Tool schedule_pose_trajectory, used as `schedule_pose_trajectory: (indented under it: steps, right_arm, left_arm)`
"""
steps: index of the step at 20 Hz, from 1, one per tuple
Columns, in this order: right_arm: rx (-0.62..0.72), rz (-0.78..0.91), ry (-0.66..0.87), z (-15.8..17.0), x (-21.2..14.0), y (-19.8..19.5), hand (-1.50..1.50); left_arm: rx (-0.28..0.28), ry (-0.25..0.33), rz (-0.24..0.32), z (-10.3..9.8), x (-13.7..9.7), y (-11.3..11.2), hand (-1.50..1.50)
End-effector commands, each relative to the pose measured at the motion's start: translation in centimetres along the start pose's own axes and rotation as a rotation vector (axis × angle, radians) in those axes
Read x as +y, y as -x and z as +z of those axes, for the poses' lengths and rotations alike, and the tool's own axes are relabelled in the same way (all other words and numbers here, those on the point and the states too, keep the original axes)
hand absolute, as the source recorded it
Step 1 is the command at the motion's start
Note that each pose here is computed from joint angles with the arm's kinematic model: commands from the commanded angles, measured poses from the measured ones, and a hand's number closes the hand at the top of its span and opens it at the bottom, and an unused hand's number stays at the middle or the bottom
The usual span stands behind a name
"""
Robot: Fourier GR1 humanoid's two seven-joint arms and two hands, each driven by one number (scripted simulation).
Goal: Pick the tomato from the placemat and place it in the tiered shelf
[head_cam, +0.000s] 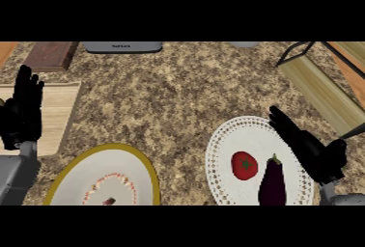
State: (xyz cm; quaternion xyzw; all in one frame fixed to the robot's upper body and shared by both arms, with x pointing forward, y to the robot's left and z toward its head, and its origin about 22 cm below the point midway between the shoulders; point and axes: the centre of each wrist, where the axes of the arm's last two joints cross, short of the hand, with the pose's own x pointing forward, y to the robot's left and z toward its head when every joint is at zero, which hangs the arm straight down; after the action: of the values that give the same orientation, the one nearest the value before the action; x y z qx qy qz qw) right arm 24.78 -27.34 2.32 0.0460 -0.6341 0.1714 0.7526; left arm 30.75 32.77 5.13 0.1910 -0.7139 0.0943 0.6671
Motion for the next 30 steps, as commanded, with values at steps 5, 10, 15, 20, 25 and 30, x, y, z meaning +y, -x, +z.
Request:
schedule_pose_trajectory:
  steps: [5, 10, 15, 20, 25, 30]
  right_arm:
    - [-0.340, 0.060, 0.281, -3.4, 6.2, -5.8, 1.50]
    - [-0.196, 0.393, 0.829, -1.1, 0.5, -2.0, 1.50]
    - [-0.221, 0.297, 0.765, -1.8, 14.6, -1.8, -1.50]
    - [-0.038, 0.558, 0.841, -0.2, 14.6, 0.0, -1.50]
    - [0.205, 0.757, 0.841, 0.7, 14.2, -1.4, -1.50]
    - [0.469, 0.937, 0.645, 0.7, 16.4, -3.6, -1.50]
  left_arm:
    - [0.167, 0.198, -0.130, 2.7, 2.0, 3.1, 0.00]
    - [0.269, 0.221, -0.124, 4.6, 2.4, 5.7, 0.00]
    - [0.266, 0.285, -0.120, 5.7, 3.4, 5.7, 0.00]
    - [0.272, 0.264, -0.118, 5.7, 4.9, 5.5, 0.00]
    - [0.286, 0.253, -0.122, 6.5, 4.9, 6.3, 0.00]
    - [0.270, 0.285, -0.131, 6.2, 5.2, 5.6, 0.00]
